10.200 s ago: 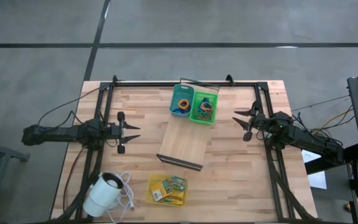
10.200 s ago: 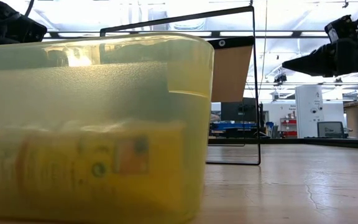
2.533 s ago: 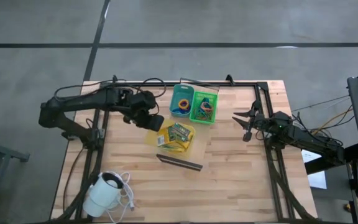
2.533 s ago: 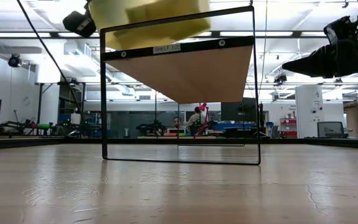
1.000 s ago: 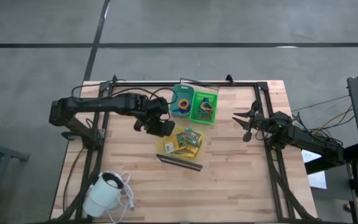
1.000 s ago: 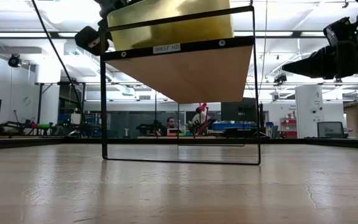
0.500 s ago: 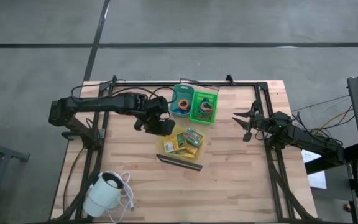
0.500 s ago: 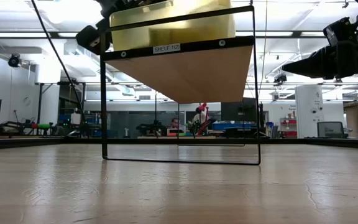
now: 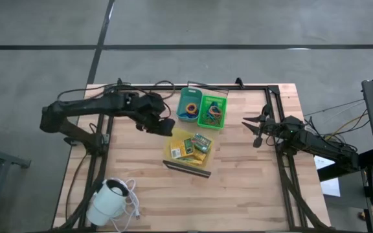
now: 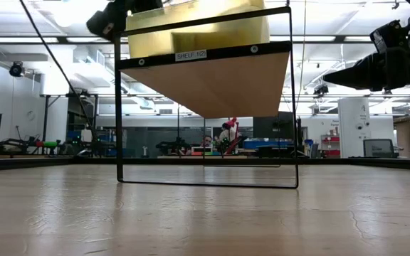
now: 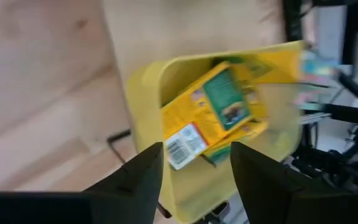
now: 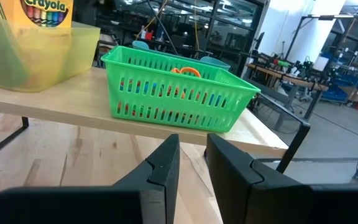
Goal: Pick & Place Office Desk Supplies
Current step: Return to Home Position
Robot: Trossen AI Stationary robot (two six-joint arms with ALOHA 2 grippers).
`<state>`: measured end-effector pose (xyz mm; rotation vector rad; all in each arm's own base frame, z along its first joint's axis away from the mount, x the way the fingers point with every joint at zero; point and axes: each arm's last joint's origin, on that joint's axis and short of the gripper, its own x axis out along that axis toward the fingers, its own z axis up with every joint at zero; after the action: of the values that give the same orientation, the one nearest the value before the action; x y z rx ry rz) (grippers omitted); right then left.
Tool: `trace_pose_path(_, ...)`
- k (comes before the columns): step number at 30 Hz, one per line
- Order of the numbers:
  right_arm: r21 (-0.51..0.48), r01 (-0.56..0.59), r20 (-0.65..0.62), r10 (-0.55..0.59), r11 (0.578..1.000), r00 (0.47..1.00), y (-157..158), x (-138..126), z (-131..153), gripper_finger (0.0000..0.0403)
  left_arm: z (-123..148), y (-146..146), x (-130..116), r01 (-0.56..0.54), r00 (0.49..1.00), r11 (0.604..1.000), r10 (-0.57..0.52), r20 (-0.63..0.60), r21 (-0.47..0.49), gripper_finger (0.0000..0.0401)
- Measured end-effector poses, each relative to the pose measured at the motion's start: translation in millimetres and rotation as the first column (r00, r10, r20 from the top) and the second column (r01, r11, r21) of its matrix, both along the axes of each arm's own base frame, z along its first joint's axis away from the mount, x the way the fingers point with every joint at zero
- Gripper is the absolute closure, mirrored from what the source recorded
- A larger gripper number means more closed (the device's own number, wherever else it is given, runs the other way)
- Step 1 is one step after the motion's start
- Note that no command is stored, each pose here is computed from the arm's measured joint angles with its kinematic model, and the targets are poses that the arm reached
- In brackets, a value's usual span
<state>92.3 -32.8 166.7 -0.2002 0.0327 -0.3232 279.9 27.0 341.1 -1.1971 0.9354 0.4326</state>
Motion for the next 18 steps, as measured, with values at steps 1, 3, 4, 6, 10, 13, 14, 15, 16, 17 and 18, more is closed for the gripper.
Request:
trace_pose_path(1, 0.0, 0.0, 0.0, 0.0, 1.0, 1.0, 0, 0, 0, 0.0327, 6, -1, -3, 0.008, 1.0, 1.0, -0.009, 0.026, 0.025, 0.0211)
trace_pose_path(3, 0.0, 0.0, 0.0, 0.0, 1.0, 1.0, 0, 0, 0, 0.0329, 17, -2, -10, 0.03, 0.997, 0.996, -0.036, 0.075, 0.079, 0.0215)
trace_pose_path(4, 0.0, 0.0, 0.0, 0.0, 1.0, 1.0, 0, 0, 0, 0.033, 23, -4, -14, 0.043, 0.993, 0.993, -0.054, 0.104, 0.107, 0.0217)
trace_pose_path(6, 0.0, 0.0, 0.0, 0.0, 1.0, 1.0, 0, 0, 0, 0.033, 33, -7, -20, 0.077, 0.982, 0.982, -0.105, 0.16, 0.174, 0.0221)
trace_pose_path(10, 0.0, 0.0, 0.0, 0.0, 1.0, 1.0, 0, 0, 0, 0.0325, 48, -18, -33, 0.163, 0.945, 0.929, -0.244, 0.218, 0.332, 0.0229)
trace_pose_path(13, 0.0, 0.0, 0.0, 0.0, 1.0, 1.0, 0, 0, 0, 0.032, 55, -28, -42, 0.25, 0.9, 0.854, -0.379, 0.216, 0.456, 0.0236)
trace_pose_path(14, 0.0, 0.0, 0.0, 0.0, 1.0, 1.0, 0, 0, 0, 0.0319, 56, -32, -44, 0.293, 0.872, 0.809, -0.445, 0.203, 0.51, 0.024)
trace_pose_path(15, 0.0, 0.0, 0.0, 0.0, 1.0, 1.0, 0, 0, 0, 0.0317, 57, -38, -46, 0.336, 0.84, 0.753, -0.511, 0.182, 0.566, 0.0244)
trace_pose_path(16, 0.0, 0.0, 0.0, 0.0, 1.0, 1.0, 0, 0, 0, 0.0316, 58, -44, -47, 0.376, 0.803, 0.695, -0.574, 0.157, 0.613, 0.0249)
trace_pose_path(17, 0.0, 0.0, 0.0, 0.0, 1.0, 1.0, 0, 0, 0, 0.0315, 56, -50, -47, 0.404, 0.77, 0.643, -0.623, 0.138, 0.651, 0.0256)
trace_pose_path(18, 0.0, 0.0, 0.0, 0.0, 1.0, 1.0, 0, 0, 0, 0.0314, 55, -56, -47, 0.414, 0.746, 0.602, -0.655, 0.125, 0.683, 0.0264)
